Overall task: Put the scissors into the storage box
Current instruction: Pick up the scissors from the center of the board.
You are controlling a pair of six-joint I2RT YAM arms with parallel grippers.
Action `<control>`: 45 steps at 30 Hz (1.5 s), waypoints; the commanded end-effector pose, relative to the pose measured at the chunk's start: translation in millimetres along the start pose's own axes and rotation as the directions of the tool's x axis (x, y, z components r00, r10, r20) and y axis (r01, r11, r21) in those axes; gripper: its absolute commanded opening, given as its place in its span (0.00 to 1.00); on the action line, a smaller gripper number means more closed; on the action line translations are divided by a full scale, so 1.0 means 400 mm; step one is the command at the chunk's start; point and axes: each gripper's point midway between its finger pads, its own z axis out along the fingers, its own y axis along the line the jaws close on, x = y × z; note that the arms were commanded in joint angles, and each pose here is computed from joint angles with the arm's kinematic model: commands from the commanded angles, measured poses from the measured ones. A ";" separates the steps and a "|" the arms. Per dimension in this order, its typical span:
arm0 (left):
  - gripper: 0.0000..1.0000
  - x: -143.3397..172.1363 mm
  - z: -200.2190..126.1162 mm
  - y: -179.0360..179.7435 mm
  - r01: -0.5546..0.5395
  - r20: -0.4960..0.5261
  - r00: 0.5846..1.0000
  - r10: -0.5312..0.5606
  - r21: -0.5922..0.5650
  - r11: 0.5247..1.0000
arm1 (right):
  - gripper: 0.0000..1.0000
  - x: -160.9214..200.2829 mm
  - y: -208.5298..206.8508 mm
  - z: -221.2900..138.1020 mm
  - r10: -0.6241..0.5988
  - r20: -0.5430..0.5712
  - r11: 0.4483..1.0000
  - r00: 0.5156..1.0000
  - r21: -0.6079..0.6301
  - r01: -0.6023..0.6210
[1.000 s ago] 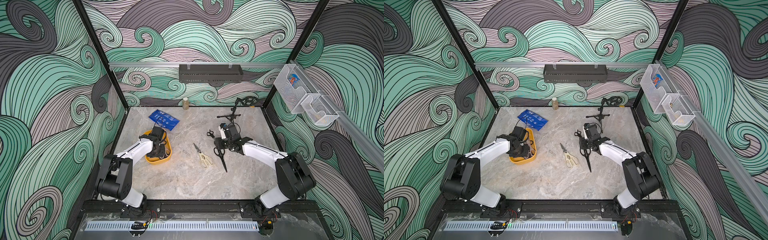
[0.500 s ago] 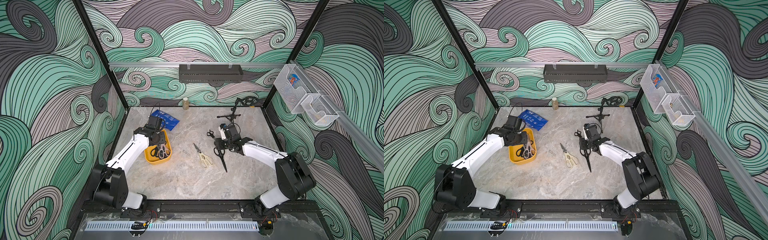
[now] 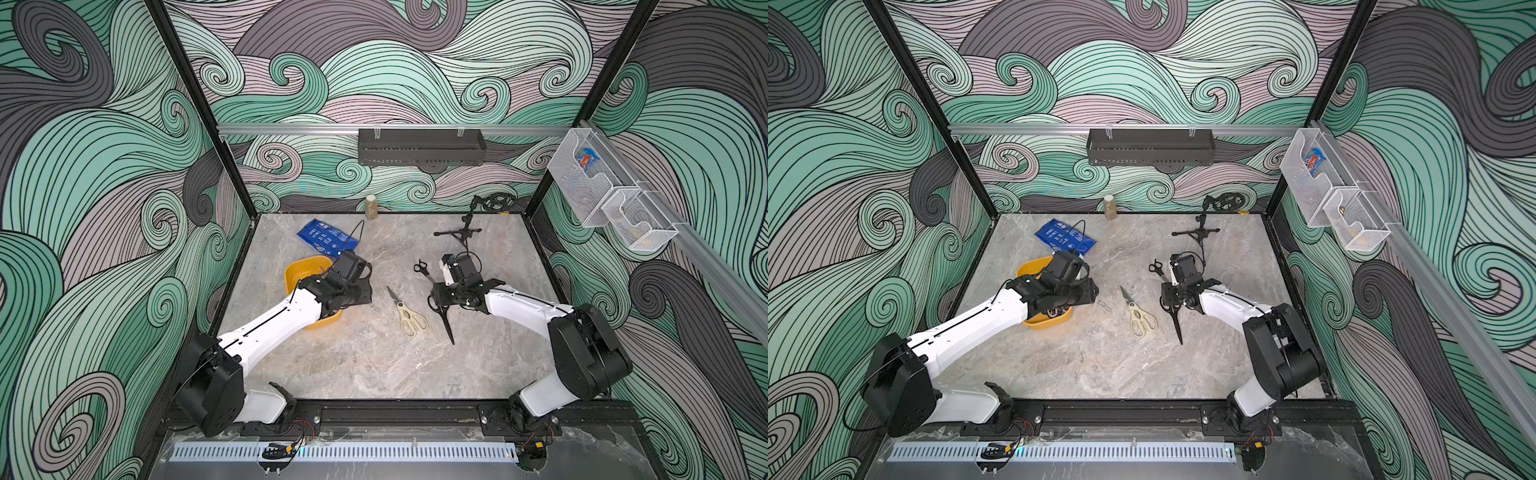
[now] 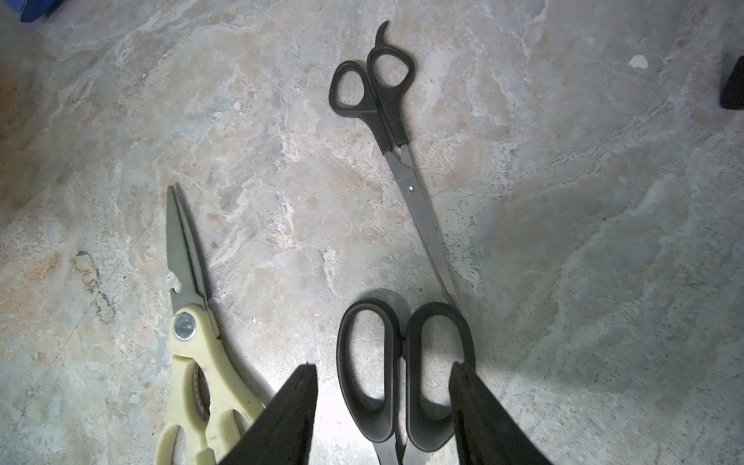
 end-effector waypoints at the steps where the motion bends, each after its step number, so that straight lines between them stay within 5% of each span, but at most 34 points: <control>1: 0.47 0.019 0.016 -0.052 0.065 0.021 0.998 -0.066 0.047 0.997 | 0.57 -0.021 -0.007 -0.014 0.015 0.028 1.000 0.999 0.008 -0.015; 10: 0.47 0.196 0.132 -0.129 -0.196 -0.204 0.961 0.185 -0.036 0.980 | 0.57 -0.025 -0.015 -0.019 0.019 0.036 1.000 0.999 0.014 -0.019; 19: 0.47 0.274 0.201 -0.183 -0.339 -0.302 0.902 0.307 -0.059 0.939 | 0.57 -0.022 -0.035 -0.027 0.026 0.044 0.999 0.999 0.029 -0.027; 33: 0.47 0.274 0.248 -0.136 -0.385 -0.332 0.887 0.320 -0.153 0.910 | 0.57 -0.018 -0.051 -0.032 0.030 0.046 0.999 0.998 0.038 -0.032; 45: 0.47 0.194 0.230 -0.037 -0.353 -0.311 0.909 0.277 -0.223 0.909 | 0.57 -0.016 -0.053 -0.030 0.032 0.042 0.999 0.999 0.036 -0.034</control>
